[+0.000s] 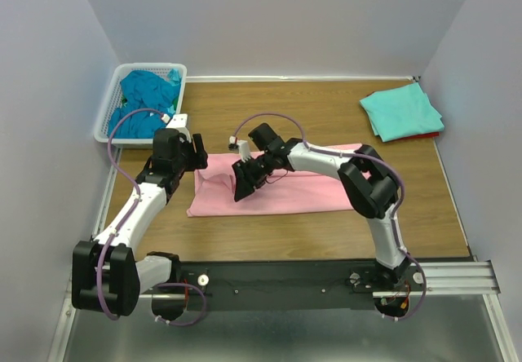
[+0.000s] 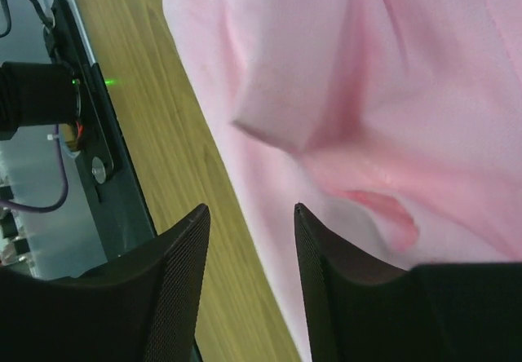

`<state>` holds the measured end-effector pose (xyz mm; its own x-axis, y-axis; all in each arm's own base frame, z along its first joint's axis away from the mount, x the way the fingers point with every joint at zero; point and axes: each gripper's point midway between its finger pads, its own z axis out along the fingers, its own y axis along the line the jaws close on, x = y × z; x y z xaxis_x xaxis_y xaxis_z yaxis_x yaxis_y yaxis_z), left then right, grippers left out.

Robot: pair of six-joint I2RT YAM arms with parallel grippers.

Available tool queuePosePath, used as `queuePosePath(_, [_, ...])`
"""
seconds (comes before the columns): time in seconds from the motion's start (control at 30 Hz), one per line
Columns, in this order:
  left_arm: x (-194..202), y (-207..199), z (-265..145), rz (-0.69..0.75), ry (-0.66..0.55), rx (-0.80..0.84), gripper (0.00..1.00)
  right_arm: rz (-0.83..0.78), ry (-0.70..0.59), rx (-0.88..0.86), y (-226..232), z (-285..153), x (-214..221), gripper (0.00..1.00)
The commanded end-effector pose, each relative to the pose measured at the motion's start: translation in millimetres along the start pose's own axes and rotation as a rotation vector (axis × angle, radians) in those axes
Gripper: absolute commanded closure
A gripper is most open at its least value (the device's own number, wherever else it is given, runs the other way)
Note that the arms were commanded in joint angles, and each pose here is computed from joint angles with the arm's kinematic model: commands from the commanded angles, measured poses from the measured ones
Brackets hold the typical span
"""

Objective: Fold and stack the t-shirts
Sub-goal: Fold the tshirt

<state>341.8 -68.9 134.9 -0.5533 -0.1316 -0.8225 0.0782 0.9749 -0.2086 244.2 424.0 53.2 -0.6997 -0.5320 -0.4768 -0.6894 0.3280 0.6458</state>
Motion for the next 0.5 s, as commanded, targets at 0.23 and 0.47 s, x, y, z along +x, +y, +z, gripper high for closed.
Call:
queuePosePath(0.23, [-19,-3,-5,0.0,-0.055,-0.001,0.3,-0.174,-0.183,0.257,10,-56,-73,0.42])
queuePosePath(0.47, [-25,1,-10,-0.004,-0.084,-0.03,0.3,-0.112,-0.252,0.343,-25,-35,-110,0.59])
